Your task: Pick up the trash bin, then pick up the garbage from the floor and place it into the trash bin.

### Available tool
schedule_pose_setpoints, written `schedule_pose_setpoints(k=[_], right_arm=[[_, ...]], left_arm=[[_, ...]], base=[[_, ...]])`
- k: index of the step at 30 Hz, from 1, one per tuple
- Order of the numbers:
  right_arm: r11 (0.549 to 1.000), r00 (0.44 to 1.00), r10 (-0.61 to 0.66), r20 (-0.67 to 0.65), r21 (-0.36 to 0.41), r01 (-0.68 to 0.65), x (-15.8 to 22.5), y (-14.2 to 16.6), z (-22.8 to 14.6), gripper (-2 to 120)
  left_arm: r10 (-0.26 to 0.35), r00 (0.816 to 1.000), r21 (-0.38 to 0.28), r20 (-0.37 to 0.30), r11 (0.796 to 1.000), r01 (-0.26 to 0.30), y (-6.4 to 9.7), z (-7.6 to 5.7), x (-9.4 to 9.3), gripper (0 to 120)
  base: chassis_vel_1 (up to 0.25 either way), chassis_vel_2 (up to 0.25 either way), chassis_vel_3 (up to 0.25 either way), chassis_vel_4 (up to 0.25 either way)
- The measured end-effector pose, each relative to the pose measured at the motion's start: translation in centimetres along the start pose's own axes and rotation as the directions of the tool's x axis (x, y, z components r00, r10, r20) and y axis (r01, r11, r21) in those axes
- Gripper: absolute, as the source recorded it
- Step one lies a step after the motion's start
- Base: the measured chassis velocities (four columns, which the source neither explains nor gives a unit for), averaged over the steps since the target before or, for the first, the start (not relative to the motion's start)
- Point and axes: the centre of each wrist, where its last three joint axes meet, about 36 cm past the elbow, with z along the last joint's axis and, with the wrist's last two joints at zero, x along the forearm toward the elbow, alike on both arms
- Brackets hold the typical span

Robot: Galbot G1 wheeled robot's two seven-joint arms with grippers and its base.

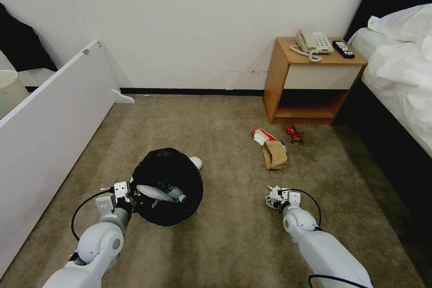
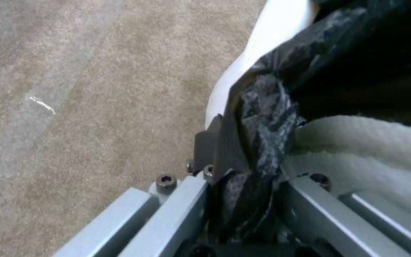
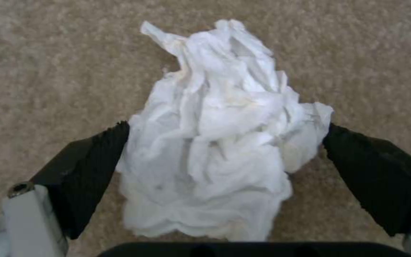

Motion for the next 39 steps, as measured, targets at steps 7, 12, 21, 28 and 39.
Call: schedule_pose_setpoints(k=[7, 12, 21, 28, 39], right_arm=[[1.0, 1.0, -0.014, 0.005, -0.001, 0.014, 0.0, 0.6, 0.0, 100], [1.0, 1.0, -0.021, 0.012, 0.0, 0.021, 0.1, 0.8, 0.0, 100], [1.0, 1.0, -0.023, 0.013, 0.003, 0.023, 0.3, 0.6, 0.3, 70], [1.0, 0.999, -0.029, 0.012, 0.006, 0.029, 0.3, 0.5, 0.6, 44], [1.0, 0.998, -0.016, 0.055, 0.013, 0.016, 2.5, -0.9, -0.6, 0]], left_arm=[[-0.001, 1.0, 0.0, -0.001, 1.0, 0.001, 0.0, 0.1, 0.0, 0], [-0.001, 1.0, 0.0, 0.0, 1.0, 0.001, -0.1, 0.1, 0.0, 0], [-0.001, 1.0, -0.002, 0.001, 1.0, 0.001, -0.2, 0.3, 0.0, 0], [0.0, 1.0, -0.003, 0.003, 1.0, 0.0, -0.2, 0.3, 0.0, 0], [0.007, 1.0, 0.003, 0.006, 1.0, -0.007, -0.5, 0.2, -0.2, 0]], base=[[0.0, 0.0, 0.0, 0.0], [0.0, 0.0, 0.0, 0.0], [0.0, 0.0, 0.0, 0.0], [0.0, 0.0, 0.0, 0.0], [0.0, 0.0, 0.0, 0.0]])
